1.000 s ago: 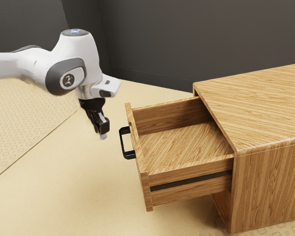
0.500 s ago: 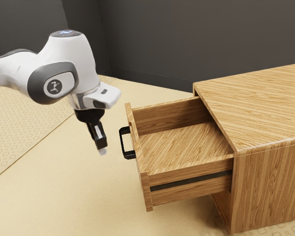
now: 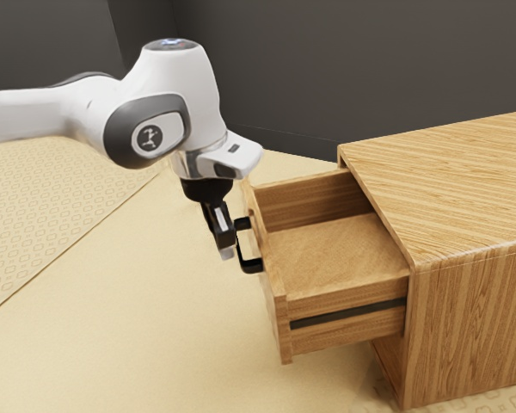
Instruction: Push the drawer handle with one arm to close the drawer
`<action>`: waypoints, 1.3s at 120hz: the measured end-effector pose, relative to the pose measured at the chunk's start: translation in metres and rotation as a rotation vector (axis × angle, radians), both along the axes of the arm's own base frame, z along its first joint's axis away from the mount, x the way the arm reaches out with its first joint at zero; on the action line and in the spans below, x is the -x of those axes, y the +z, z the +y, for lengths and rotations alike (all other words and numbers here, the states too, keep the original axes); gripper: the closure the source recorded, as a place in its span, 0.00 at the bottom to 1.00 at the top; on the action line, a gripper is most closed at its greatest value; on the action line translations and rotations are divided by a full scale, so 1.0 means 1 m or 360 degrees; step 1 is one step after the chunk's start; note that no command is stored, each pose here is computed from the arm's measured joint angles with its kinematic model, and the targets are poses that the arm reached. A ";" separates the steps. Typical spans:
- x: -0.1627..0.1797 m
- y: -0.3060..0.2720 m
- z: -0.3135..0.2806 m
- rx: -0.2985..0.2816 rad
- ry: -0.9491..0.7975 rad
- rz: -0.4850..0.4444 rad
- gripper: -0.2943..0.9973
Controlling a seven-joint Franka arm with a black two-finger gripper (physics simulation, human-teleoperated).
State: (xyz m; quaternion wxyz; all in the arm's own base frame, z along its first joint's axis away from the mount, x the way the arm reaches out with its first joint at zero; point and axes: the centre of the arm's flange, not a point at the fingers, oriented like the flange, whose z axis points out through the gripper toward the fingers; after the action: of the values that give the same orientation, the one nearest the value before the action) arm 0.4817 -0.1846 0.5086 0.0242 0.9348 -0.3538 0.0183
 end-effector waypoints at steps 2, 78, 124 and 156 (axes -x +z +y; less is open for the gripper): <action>-0.002 0.000 -0.001 0.0000 -0.0002 0.0000 0.72; -0.069 -0.009 -0.069 0.0058 -0.0132 -0.0064 0.73; -0.106 -0.014 -0.098 0.0126 -0.0179 -0.0136 0.73; -0.122 -0.018 -0.110 0.0163 -0.0202 -0.0151 0.73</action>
State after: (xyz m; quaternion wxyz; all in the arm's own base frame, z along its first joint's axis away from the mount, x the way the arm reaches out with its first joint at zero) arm 0.6033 -0.2941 0.4905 0.0561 0.9061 -0.4118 0.0791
